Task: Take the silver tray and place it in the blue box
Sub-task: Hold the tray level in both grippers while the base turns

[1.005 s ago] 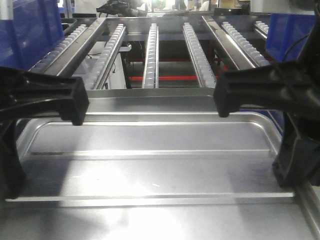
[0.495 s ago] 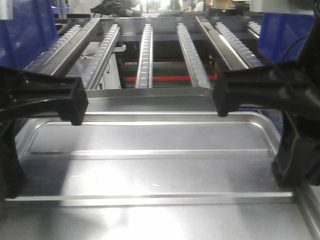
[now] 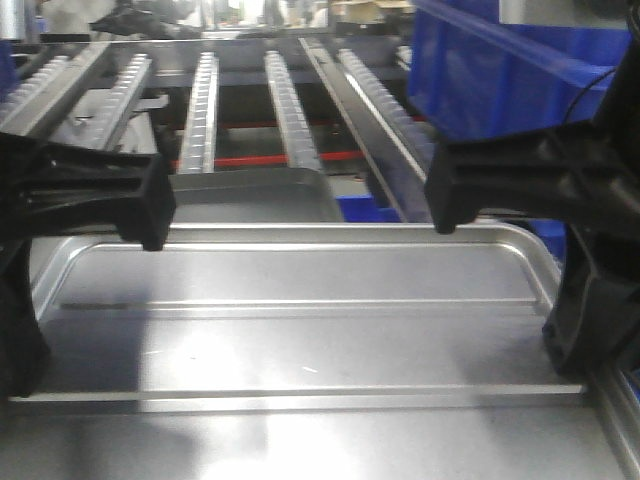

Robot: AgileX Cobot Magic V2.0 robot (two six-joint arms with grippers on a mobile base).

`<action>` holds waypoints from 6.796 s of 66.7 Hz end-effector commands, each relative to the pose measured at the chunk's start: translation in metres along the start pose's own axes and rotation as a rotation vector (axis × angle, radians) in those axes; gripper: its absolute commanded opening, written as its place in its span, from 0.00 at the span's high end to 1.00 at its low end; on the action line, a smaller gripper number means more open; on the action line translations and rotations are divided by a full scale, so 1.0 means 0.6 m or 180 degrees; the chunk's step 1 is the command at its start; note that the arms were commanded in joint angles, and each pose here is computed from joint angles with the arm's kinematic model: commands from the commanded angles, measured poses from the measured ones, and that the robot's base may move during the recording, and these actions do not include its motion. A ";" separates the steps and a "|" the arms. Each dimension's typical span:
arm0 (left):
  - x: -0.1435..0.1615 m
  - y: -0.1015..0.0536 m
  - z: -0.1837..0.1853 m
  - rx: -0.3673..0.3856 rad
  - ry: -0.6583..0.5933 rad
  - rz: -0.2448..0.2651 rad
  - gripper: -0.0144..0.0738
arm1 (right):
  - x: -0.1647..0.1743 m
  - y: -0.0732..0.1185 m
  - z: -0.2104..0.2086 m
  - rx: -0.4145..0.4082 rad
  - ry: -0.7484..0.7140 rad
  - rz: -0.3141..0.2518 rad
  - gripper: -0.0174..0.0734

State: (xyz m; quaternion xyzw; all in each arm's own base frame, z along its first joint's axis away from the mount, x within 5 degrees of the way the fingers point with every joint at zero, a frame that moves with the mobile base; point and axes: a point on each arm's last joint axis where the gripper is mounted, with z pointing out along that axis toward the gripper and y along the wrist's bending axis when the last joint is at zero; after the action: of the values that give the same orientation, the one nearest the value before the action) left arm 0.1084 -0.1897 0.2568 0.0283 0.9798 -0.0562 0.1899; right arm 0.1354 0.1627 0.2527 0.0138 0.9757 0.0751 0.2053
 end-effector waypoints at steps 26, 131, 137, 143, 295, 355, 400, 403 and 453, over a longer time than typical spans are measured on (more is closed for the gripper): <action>-0.009 -0.003 -0.021 0.0147 -0.0153 -0.0012 0.85 | -0.014 0.004 -0.018 -0.0146 -0.0202 -0.0040 0.74; -0.009 -0.003 -0.021 0.0147 -0.0153 -0.0012 0.85 | -0.014 0.004 -0.018 -0.0144 -0.0201 -0.0040 0.74; -0.009 -0.003 -0.021 0.0147 -0.0153 -0.0012 0.85 | -0.014 0.004 -0.018 -0.0144 -0.0201 -0.0040 0.74; -0.009 -0.003 -0.021 0.0147 -0.0153 -0.0012 0.85 | -0.014 0.004 -0.018 -0.0144 -0.0201 -0.0040 0.74; -0.010 -0.002 -0.021 0.0140 -0.0153 -0.0018 0.85 | -0.014 0.003 -0.018 -0.0129 -0.0195 -0.0040 0.74; -0.010 -0.002 -0.021 0.0140 -0.0153 -0.0018 0.85 | -0.014 0.003 -0.018 -0.0126 -0.0194 -0.0040 0.74; -0.009 -0.003 -0.020 0.0135 -0.0150 -0.0016 0.85 | -0.014 0.003 -0.018 -0.0125 -0.0197 -0.0042 0.74; -0.009 -0.003 -0.020 0.0135 -0.0150 -0.0016 0.85 | -0.014 0.003 -0.018 -0.0125 -0.0197 -0.0042 0.74; -0.009 -0.003 -0.020 0.0135 -0.0150 -0.0016 0.85 | -0.014 0.003 -0.018 -0.0123 -0.0196 -0.0042 0.74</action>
State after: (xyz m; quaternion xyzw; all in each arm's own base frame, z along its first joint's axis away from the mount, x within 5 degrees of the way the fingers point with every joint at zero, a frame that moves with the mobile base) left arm 0.1085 -0.1897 0.2568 0.0286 0.9797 -0.0560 0.1906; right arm 0.1354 0.1626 0.2526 0.0140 0.9759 0.0742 0.2049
